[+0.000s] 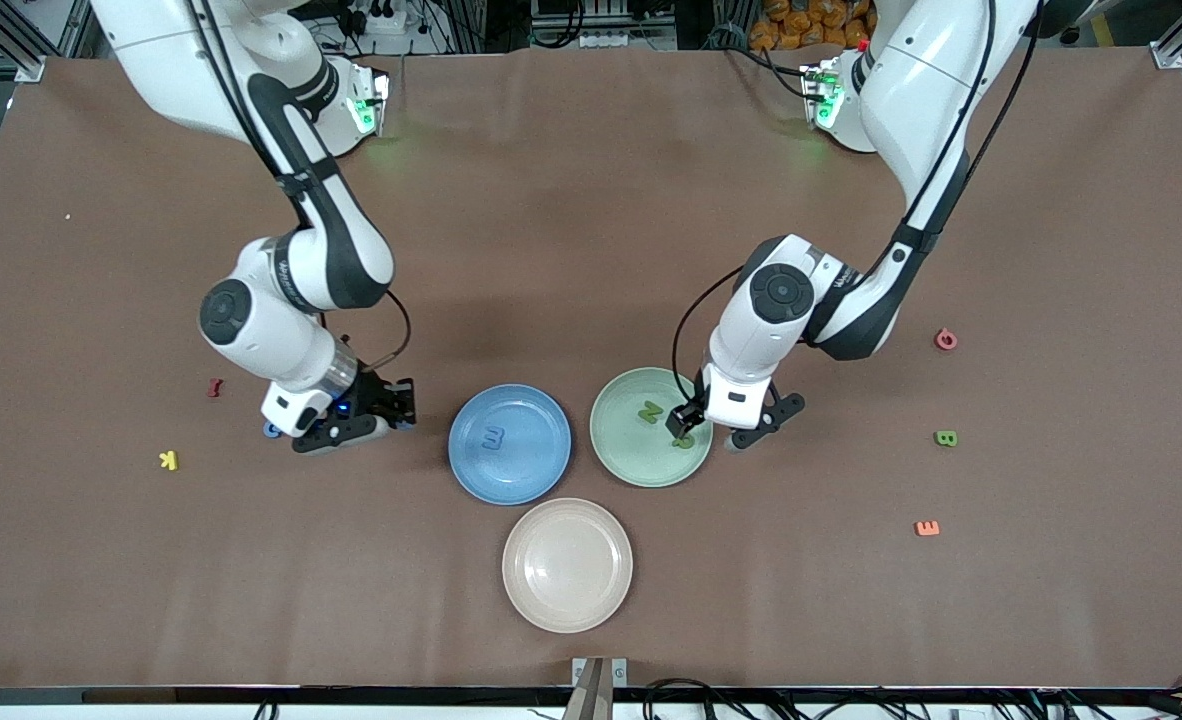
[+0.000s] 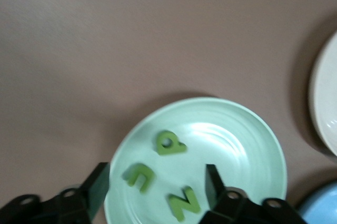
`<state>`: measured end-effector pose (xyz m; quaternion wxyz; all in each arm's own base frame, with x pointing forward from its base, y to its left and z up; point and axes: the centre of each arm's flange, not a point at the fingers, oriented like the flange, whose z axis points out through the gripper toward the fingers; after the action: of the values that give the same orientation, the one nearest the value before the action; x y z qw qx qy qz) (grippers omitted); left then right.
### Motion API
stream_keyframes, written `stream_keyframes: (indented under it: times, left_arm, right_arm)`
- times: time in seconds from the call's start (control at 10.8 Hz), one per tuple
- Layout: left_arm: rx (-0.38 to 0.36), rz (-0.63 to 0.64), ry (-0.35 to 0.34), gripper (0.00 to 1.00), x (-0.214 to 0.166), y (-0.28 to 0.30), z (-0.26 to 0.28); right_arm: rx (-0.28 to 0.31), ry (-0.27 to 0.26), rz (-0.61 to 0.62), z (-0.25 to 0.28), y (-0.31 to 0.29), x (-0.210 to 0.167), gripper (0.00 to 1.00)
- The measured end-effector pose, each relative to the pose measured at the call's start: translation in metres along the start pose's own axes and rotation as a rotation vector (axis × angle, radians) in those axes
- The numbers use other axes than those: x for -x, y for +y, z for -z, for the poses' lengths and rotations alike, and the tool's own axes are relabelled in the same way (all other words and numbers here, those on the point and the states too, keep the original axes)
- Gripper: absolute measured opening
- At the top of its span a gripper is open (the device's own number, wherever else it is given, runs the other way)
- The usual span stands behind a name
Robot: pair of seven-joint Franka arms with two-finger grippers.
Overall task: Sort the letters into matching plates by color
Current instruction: 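Place the green u on the green plate while the right gripper carries g, then release the blue g on the blue plate while the left gripper reaches B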
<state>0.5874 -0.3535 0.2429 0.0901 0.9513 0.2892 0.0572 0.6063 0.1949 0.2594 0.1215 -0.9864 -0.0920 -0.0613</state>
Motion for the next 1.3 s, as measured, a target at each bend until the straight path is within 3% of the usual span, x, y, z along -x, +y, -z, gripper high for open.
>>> stream_keyframes:
  times: [0.09,0.19,0.65,1.02,1.21,1.3]
  left_arm:
    - [-0.027,-0.015,0.016,0.93,-0.008,-0.005,-0.001]
    - [-0.062,-0.030,0.027,1.00,-0.020,-0.014,-0.002]
    - [-0.203,-0.152,-0.005,1.00,-0.155,-0.116,0.008]
    - [-0.220,-0.176,-0.013,1.00,-0.220,-0.181,0.021]
    - [-0.225,0.016,0.005,1.00,-0.240,-0.206,0.025]
    - [-0.230,0.113,0.012,1.00,-0.252,-0.223,0.027]
  right_arm:
    - [-0.007,0.005,-0.013,-0.008,-0.017,-0.008,0.27]
    - [-0.014,0.011,-0.020,-0.015,-0.036,-0.015,0.27]
    - [-0.035,0.010,-0.089,-0.052,-0.098,-0.028,0.30]
    - [-0.024,0.018,-0.081,-0.049,-0.089,-0.034,0.82]
    - [-0.003,-0.001,-0.053,-0.044,-0.072,-0.039,1.00]
    - [0.034,-0.024,-0.027,-0.036,-0.055,-0.042,1.00]
